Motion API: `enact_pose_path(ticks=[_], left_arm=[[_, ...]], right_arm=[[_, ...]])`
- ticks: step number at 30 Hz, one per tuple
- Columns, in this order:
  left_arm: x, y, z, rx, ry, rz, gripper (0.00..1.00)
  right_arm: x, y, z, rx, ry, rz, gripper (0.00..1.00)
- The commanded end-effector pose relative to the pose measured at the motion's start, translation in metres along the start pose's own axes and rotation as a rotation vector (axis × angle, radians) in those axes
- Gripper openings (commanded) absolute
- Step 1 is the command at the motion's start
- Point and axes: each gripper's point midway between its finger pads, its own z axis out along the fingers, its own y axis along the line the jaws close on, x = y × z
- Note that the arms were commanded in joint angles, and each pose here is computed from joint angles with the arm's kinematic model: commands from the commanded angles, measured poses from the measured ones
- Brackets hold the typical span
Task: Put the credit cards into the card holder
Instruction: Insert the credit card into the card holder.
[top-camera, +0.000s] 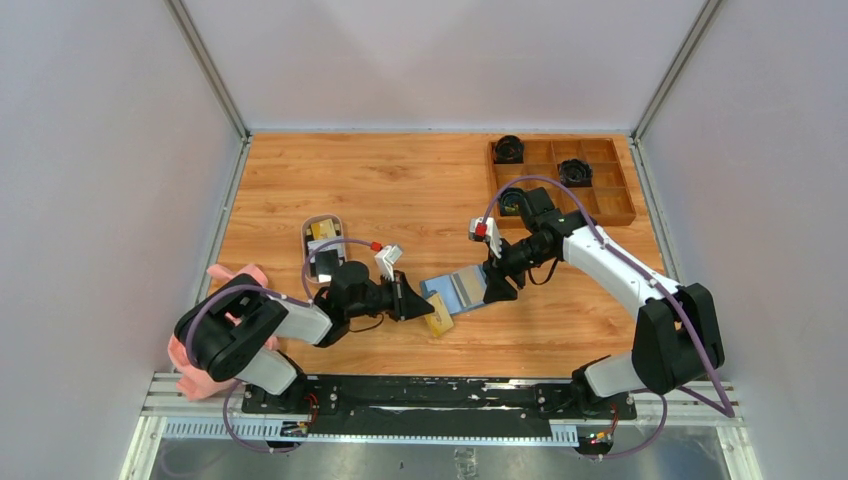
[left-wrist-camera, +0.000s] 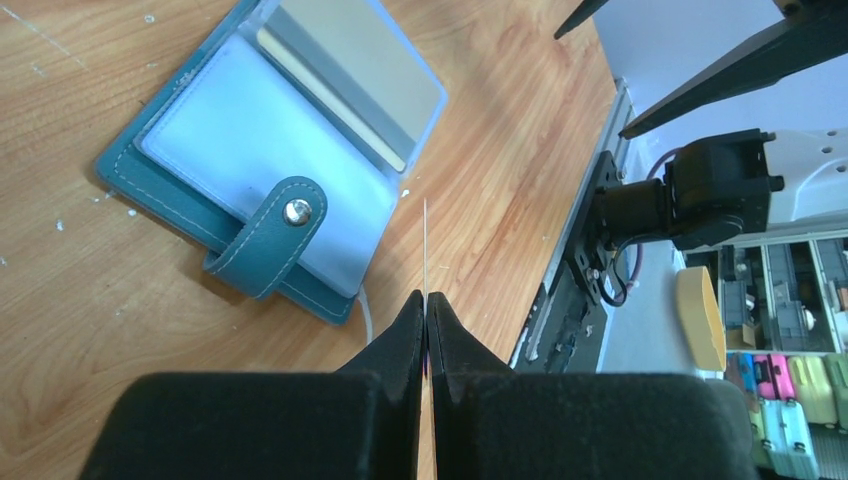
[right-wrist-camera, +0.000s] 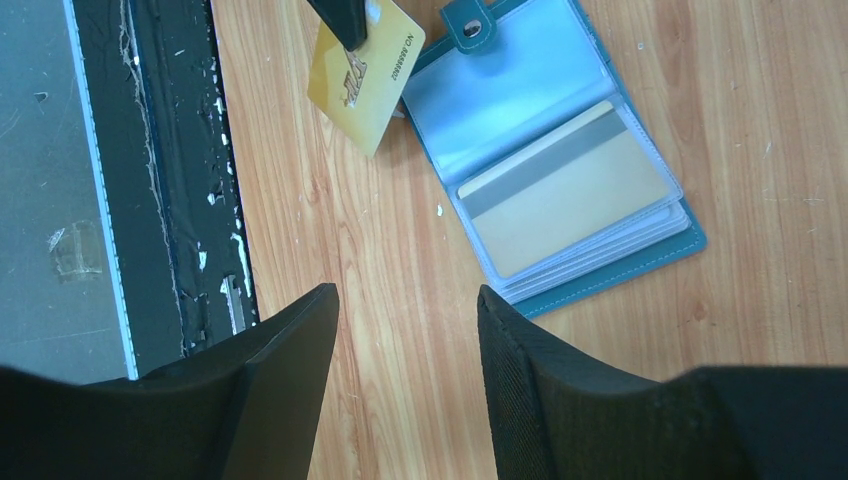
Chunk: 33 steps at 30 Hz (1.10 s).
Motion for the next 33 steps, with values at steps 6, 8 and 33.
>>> enact_pose_path(ticks=[6,8,33], left_arm=[[-0.013,0.007,0.006,-0.024,-0.043,0.002,0.00],[-0.015,0.010,0.007,-0.036,-0.047,-0.004,0.00],[-0.051,0.026,0.038,0.008,-0.164,-0.231,0.00]], right_arm=[[0.004,-0.003,-0.002,0.012,0.016,0.020,0.57],[0.004,-0.003,-0.002,0.012,0.016,0.020,0.57],[0.005,-0.002,0.000,0.002,0.016,0.029,0.57]])
